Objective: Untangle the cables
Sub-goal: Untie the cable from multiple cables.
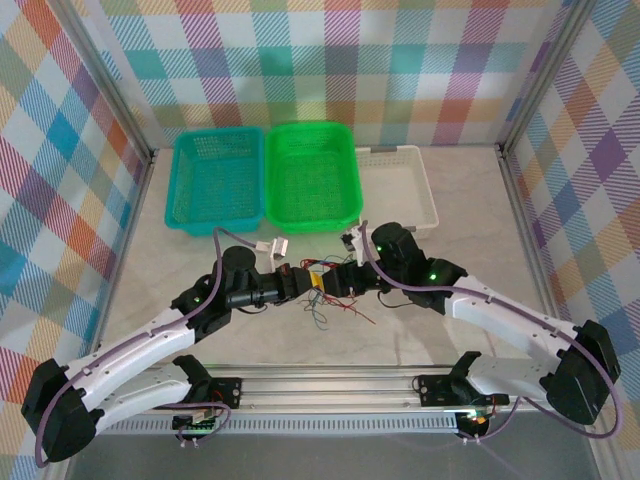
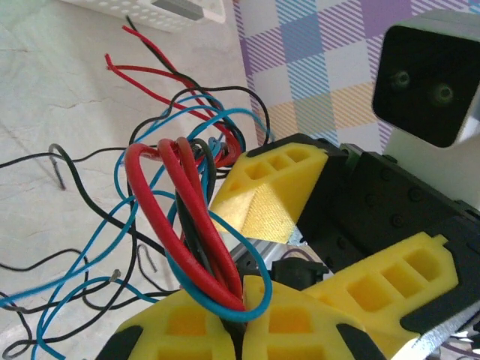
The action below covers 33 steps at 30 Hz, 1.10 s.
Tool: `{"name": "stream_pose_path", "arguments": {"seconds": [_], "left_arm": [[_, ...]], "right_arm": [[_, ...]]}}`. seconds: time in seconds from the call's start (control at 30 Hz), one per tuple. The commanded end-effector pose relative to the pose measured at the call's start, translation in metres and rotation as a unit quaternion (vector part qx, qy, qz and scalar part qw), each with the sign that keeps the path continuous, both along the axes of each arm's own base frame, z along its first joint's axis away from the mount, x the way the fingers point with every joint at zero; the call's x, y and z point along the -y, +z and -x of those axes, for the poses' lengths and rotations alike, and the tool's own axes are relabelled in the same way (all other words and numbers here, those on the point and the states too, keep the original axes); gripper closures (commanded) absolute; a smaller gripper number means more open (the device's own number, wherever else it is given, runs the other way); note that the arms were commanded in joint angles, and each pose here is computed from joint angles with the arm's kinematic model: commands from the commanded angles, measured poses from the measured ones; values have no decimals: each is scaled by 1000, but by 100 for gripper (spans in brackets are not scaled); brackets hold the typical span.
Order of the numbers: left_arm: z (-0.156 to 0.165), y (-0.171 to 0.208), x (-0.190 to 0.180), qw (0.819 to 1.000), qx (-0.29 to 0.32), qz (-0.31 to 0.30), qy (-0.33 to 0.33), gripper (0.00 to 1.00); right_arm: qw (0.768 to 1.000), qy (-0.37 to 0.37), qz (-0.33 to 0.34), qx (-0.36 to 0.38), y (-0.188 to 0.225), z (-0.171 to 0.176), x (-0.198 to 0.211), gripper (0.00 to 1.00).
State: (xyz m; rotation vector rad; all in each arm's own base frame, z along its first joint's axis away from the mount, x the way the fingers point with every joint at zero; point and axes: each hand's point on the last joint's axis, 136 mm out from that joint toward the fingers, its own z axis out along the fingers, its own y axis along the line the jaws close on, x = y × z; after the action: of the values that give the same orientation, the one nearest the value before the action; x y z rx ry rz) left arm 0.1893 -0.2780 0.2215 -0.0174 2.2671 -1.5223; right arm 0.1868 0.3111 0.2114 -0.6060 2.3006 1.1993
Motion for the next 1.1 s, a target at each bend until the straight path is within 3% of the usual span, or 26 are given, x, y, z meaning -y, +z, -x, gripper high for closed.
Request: {"name": "stream_pose_path", "arguments": {"seconds": [0.0, 0.37, 0.8, 1.07], "left_arm": [[14, 36, 13, 997, 36, 54, -44, 100], [34, 61, 8, 990, 74, 93, -72, 100], [41, 63, 7, 987, 81, 115, -83, 100], [41, 66, 10, 985, 81, 126, -86, 100]], "right_arm": [[999, -33, -3, 31, 4, -15, -2, 46], [996, -70, 22, 52, -15, -28, 7, 53], [989, -60, -88, 101, 22, -19, 3, 51], [987, -68, -105, 98, 20, -24, -6, 56]]}}
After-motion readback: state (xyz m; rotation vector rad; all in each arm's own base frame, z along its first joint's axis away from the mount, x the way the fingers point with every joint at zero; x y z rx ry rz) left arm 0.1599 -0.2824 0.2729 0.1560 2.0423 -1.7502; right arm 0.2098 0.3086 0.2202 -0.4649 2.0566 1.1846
